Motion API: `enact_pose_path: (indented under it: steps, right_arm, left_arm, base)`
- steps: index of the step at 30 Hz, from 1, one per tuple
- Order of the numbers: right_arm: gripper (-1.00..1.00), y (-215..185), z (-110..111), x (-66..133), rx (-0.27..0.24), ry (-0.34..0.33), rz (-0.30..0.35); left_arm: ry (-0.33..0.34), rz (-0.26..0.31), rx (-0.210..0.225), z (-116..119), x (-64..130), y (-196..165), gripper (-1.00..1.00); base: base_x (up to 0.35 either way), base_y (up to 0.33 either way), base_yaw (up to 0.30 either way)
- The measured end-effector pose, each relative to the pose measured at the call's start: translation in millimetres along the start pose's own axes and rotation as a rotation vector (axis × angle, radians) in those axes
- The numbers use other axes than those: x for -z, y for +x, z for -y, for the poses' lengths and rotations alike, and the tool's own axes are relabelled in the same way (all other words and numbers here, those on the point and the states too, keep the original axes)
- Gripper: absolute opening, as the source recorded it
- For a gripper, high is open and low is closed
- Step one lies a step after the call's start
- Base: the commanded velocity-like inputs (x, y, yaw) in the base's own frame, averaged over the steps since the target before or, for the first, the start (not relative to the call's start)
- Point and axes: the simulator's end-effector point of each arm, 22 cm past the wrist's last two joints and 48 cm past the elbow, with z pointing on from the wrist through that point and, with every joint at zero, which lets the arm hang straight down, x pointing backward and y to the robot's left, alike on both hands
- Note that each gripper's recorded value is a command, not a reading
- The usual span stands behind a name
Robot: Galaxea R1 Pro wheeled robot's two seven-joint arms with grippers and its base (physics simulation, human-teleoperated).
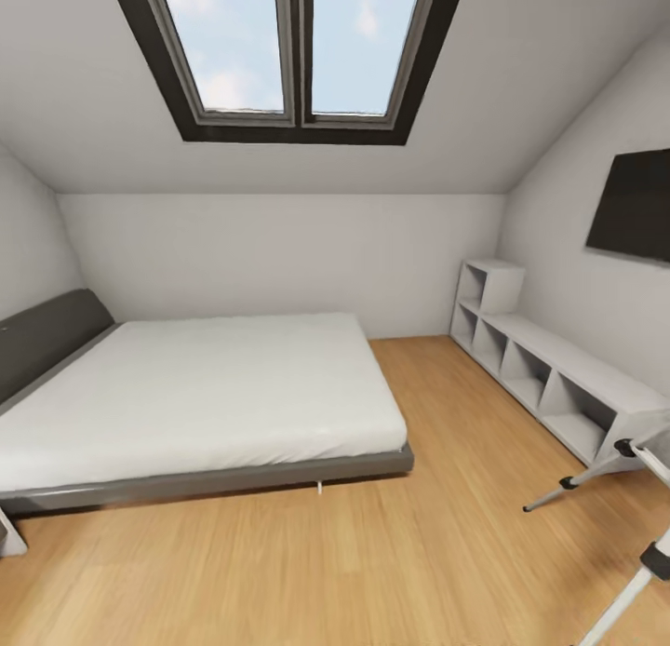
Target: Attach the digital camera to the camera tripod in the bedroom.
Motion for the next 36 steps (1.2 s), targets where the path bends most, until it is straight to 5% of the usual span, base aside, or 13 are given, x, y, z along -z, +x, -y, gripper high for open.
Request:
enact_pose_path:
  steps: [18,36]
  right_arm:
    - [1.00,0.0,0.0,0.0,0.002,0.000,0.000]
    - [1.00,0.2,1.0,0.0,0.007,0.001,-0.001]
  left_arm:
    - [0.000,0.000,0.000,-0.1,0.0,0.2,1.00]
    - [0.001,0.000,0.003,0.6,0.0,0.6,1.00]
  base:
    - [0.000,0.000,-0.280]
    - [0.000,0.083,-0.041]
